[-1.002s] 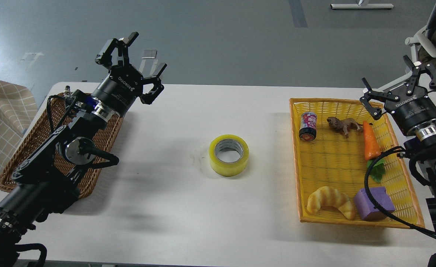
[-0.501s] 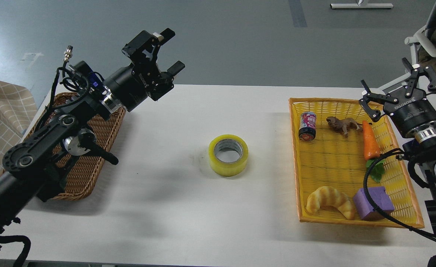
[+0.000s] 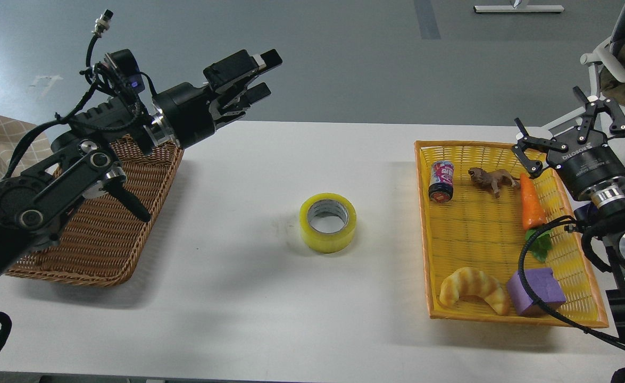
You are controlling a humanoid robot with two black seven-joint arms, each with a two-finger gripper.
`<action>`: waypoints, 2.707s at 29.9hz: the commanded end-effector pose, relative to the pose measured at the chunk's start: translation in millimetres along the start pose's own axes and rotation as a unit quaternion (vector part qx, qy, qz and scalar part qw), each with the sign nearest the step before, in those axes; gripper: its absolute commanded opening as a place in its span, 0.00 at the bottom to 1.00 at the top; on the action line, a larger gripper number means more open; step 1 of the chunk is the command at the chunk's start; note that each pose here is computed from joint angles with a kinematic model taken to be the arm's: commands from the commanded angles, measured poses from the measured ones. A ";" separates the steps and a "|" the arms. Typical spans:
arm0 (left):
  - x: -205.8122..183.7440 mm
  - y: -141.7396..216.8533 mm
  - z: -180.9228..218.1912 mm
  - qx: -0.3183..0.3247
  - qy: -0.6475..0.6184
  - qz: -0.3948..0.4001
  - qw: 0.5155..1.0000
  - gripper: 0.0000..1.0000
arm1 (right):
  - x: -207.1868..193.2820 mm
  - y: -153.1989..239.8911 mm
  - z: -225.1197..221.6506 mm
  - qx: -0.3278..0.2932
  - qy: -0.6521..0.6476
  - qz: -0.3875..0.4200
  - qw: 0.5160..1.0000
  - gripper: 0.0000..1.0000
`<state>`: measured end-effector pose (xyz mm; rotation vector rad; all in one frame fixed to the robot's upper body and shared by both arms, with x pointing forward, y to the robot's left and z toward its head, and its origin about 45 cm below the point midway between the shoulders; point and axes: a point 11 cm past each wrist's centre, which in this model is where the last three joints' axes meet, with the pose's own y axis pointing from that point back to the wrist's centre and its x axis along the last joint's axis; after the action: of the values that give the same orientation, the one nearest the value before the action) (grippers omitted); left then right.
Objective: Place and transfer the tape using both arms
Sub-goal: 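Reach the left gripper from the basket toward the tape roll, then grasp the tape roll's rim with the left gripper and lift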
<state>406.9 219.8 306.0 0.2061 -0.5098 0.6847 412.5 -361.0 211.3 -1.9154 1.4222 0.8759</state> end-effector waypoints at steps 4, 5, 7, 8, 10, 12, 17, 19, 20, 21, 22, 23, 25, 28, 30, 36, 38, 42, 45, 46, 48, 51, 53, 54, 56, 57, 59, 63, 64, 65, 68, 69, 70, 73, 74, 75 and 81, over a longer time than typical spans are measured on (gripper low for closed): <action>-3.7 -4.8 -4.6 0.041 -0.131 -0.035 0.990 0.98 | 0.8 -0.1 2.0 -0.001 -0.002 0.001 1.000 0.99; -3.6 -5.0 -5.0 0.044 -0.140 -0.037 0.988 0.98 | 1.1 -0.1 2.9 -0.002 -0.003 0.002 1.000 0.99; -5.2 -4.1 -8.7 0.057 -0.169 -0.046 0.983 0.98 | -0.1 -1.8 7.5 -0.002 -0.009 0.000 1.000 0.99; -5.5 -3.9 -9.6 0.061 -0.178 -0.049 0.981 0.98 | -0.2 -2.0 8.1 -0.002 -0.010 0.000 1.000 0.99; -6.9 -3.6 -11.5 0.068 -0.199 -0.055 0.976 0.98 | -0.9 -2.7 10.4 -0.002 -0.013 -0.001 1.000 0.99; -12.2 -3.5 -12.5 0.072 -0.218 -0.067 0.971 0.98 | -1.8 -3.6 13.7 -0.002 -0.017 -0.003 1.000 0.99; -43.1 -9.2 -24.6 0.093 -0.287 -0.137 0.944 0.98 | -4.7 -6.4 13.3 -0.001 -0.018 -0.007 1.000 0.99; -51.1 -9.4 -30.7 0.103 -0.311 -0.158 0.931 0.98 | -3.8 -5.9 14.2 -0.002 -0.018 -0.005 1.000 0.99; -56.1 -8.9 -35.4 0.112 -0.322 -0.168 0.925 0.98 | -3.5 -5.9 14.9 -0.003 -0.019 -0.005 1.000 0.99; -62.2 -9.4 -39.9 0.120 -0.330 -0.178 0.919 0.98 | -2.3 -4.7 15.0 -0.003 -0.018 -0.003 1.000 0.99; -64.9 -10.3 -41.9 0.126 -0.335 -0.182 0.916 0.98 | -1.3 -4.1 15.4 -0.003 -0.019 -0.002 1.000 0.99; -67.5 -12.5 -45.6 0.142 -0.348 -0.187 0.907 0.98 | -0.4 -3.5 16.3 -0.005 -0.019 0.000 1.000 0.99; -71.0 -15.4 -49.4 0.158 -0.363 -0.193 0.898 0.98 | 0.2 -3.0 16.7 -0.005 -0.019 0.000 1.000 0.99; -81.8 -28.0 -51.0 0.179 -0.380 -0.208 0.883 0.98 | 2.3 -1.1 18.0 -0.006 -0.020 0.003 1.000 0.99; -89.4 -32.0 -52.7 0.182 -0.385 -0.221 0.877 0.98 | 2.3 -1.1 18.0 -0.006 -0.020 0.003 1.000 0.99; -100.8 -42.0 -54.7 0.217 -0.391 -0.229 0.865 0.98 | 2.3 -1.0 17.5 -0.005 -0.020 0.003 1.000 0.99; -106.3 -45.0 -54.8 0.225 -0.389 -0.236 0.862 0.98 | 2.8 -0.8 17.5 -0.005 -0.020 0.004 1.000 0.99; -115.7 -52.8 -56.8 0.233 -0.383 -0.247 0.859 0.98 | 4.7 -0.2 18.1 -0.005 -0.021 0.007 1.000 0.99; -120.4 -54.8 -64.0 0.247 -0.379 -0.250 0.856 0.98 | 5.1 0.0 18.2 -0.005 -0.022 0.008 1.000 0.99; -124.8 -57.0 -65.6 0.249 -0.379 -0.254 0.855 0.98 | 5.1 0.0 18.2 -0.005 -0.022 0.008 1.000 0.99; -133.1 -61.0 -65.1 0.247 -0.380 -0.260 0.853 0.98 | 6.2 0.7 18.3 -0.005 -0.022 0.009 1.000 0.99; -136.6 -61.2 -69.9 0.254 -0.378 -0.264 0.851 0.98 | 6.2 0.7 18.1 -0.004 -0.022 0.009 1.000 0.99; -138.0 -60.7 -73.9 0.259 -0.375 -0.266 0.849 0.98 | 5.7 0.5 18.0 -0.004 -0.022 0.008 1.000 0.99; -140.5 -59.6 -80.4 0.266 -0.374 -0.272 0.846 0.98 | 5.7 0.5 18.0 -0.004 -0.022 0.008 1.000 0.99; -146.4 -60.1 -88.7 0.276 -0.372 -0.281 0.841 0.98 | 6.3 1.0 18.3 -0.004 -0.022 0.009 1.000 0.99; -149.2 -61.1 -92.5 0.280 -0.370 -0.285 0.839 0.98 | 8.3 2.8 19.0 -0.004 -0.023 0.012 1.000 0.99; -151.4 -63.7 -93.3 0.281 -0.368 -0.286 0.839 0.98 | 8.4 3.1 19.0 -0.004 -0.023 0.012 1.000 0.99; -142.9 -60.0 -106.5 0.306 -0.364 -0.282 0.833 0.97 | 10.4 4.8 20.1 -0.005 -0.024 0.015 1.000 0.99; -142.3 -59.5 -107.6 0.307 -0.363 -0.282 0.833 0.96 | 10.4 4.8 20.1 -0.005 -0.024 0.015 1.000 0.99; -141.4 -59.5 -108.5 0.309 -0.363 -0.282 0.832 0.94 | 10.4 4.8 20.1 -0.005 -0.024 0.015 1.000 0.99; -145.2 -60.3 -109.5 0.308 -0.364 -0.286 0.831 0.83 | 10.9 5.3 20.4 -0.005 -0.024 0.016 1.000 0.99; -145.8 -60.3 -110.1 0.309 -0.365 -0.287 0.830 0.75 | 11.0 5.4 19.9 -0.003 -0.024 0.016 1.000 0.99; -149.4 -60.1 -111.3 0.308 -0.366 -0.293 0.828 0.57 | 11.0 5.4 19.8 -0.003 -0.024 0.016 1.000 0.99; -151.4 -59.2 -112.5 0.306 -0.366 -0.297 0.827 0.31 | 11.0 5.4 19.8 -0.003 -0.024 0.016 1.000 0.99; -152.1 -59.7 -112.1 0.305 -0.366 -0.298 0.828 0.21 | 11.0 5.4 19.8 -0.003 -0.024 0.016 1.000 0.99; -152.0 -59.9 -112.1 0.304 -0.366 -0.298 0.828 0.12 | 11.0 5.4 19.8 -0.003 -0.024 0.016 1.000 0.99; -153.6 -66.4 -103.4 0.269 -0.367 -0.309 0.835 0.00 | 11.8 5.9 20.9 -0.004 -0.025 0.017 1.000 0.99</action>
<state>387.9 126.2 132.6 1.1898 -0.8996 0.0770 406.5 -353.1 189.8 -1.8692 1.4264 0.9373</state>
